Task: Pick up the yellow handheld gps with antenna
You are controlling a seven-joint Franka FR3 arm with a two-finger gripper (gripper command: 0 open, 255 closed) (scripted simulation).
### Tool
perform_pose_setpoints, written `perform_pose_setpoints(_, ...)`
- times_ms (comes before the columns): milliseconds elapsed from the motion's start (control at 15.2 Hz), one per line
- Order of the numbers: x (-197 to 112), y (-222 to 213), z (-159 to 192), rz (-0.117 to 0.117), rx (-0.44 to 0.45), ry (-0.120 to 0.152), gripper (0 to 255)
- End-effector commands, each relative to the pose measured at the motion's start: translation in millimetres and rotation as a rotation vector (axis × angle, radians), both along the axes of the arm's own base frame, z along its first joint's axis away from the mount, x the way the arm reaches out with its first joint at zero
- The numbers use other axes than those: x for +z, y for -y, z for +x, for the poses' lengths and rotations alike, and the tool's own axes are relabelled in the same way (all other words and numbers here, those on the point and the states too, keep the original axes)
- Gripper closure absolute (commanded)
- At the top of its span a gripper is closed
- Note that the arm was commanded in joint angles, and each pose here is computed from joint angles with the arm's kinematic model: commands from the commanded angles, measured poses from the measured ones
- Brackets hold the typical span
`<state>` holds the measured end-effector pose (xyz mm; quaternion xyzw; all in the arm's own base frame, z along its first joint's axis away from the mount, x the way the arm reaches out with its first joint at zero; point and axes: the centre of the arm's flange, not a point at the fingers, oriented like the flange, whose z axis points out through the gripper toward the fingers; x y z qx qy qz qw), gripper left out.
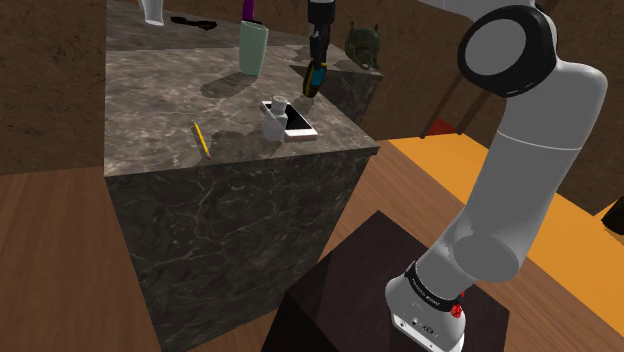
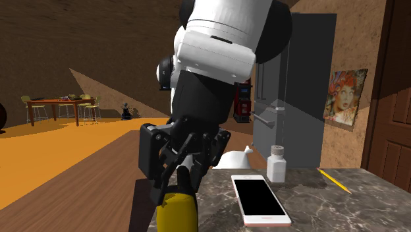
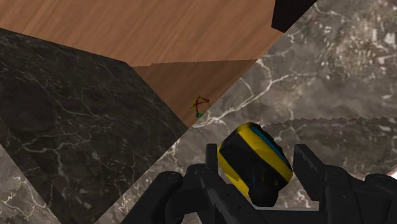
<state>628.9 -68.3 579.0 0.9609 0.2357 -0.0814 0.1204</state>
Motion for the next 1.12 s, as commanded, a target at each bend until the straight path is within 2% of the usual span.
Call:
perform_pose_setpoints(0,-0.8,-0.3,0.1,0.000,-0.001,-0.002,255)
perform_pose_setpoints(1056,79.2,-0.3,0.1,0.000,-0.001,-0.002,255)
